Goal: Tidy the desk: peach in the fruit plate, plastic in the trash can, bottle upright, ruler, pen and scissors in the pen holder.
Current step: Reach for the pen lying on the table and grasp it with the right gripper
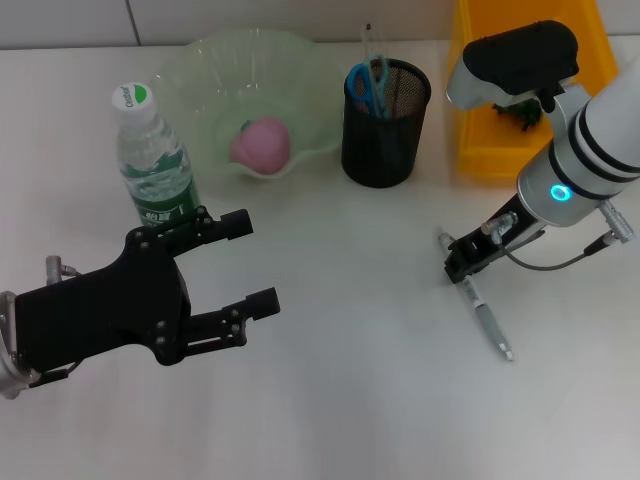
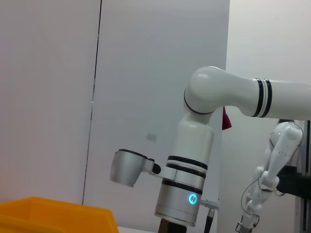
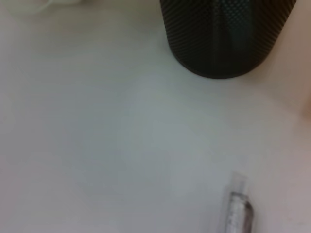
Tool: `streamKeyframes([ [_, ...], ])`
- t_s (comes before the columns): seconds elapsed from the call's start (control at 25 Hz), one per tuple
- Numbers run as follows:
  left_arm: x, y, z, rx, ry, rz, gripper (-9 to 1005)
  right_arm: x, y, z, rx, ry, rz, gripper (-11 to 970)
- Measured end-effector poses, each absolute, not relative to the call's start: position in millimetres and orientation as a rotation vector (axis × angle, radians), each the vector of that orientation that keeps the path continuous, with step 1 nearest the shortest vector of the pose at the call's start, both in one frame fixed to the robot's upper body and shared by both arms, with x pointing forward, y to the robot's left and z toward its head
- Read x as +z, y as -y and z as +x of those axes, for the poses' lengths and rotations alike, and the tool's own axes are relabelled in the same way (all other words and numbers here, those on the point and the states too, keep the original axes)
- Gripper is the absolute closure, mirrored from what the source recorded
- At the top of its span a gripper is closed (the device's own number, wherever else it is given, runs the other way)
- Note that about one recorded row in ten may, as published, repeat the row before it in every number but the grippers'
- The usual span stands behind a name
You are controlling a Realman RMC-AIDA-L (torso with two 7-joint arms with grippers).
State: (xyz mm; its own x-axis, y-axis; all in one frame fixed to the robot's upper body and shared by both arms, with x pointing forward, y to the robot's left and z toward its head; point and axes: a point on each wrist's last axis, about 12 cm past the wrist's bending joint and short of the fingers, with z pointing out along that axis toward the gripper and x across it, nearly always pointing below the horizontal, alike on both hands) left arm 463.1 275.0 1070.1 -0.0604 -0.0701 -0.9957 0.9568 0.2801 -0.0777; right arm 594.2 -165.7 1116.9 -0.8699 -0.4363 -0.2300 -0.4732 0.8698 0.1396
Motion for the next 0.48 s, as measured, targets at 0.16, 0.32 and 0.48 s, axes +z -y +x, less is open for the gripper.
streamKeyframes([
  [0.16,1070.2,-275.1,463.1,-1.072,-1.336,0.919,188,1116.3,165.0,593.6,0.280,-2.852,-0.709,694],
  [0.32,1070.3,-275.1,463.3,-1.071,-1.337,0.920,188,1116.7,164.2,592.8,0.274,-2.844,-0.727,753],
  [0.48,1070.5,-275.1,463.3,-1.071,-1.335,0.921,188,1120.3,164.4,590.7,0.281,-2.813,-0.740,806],
])
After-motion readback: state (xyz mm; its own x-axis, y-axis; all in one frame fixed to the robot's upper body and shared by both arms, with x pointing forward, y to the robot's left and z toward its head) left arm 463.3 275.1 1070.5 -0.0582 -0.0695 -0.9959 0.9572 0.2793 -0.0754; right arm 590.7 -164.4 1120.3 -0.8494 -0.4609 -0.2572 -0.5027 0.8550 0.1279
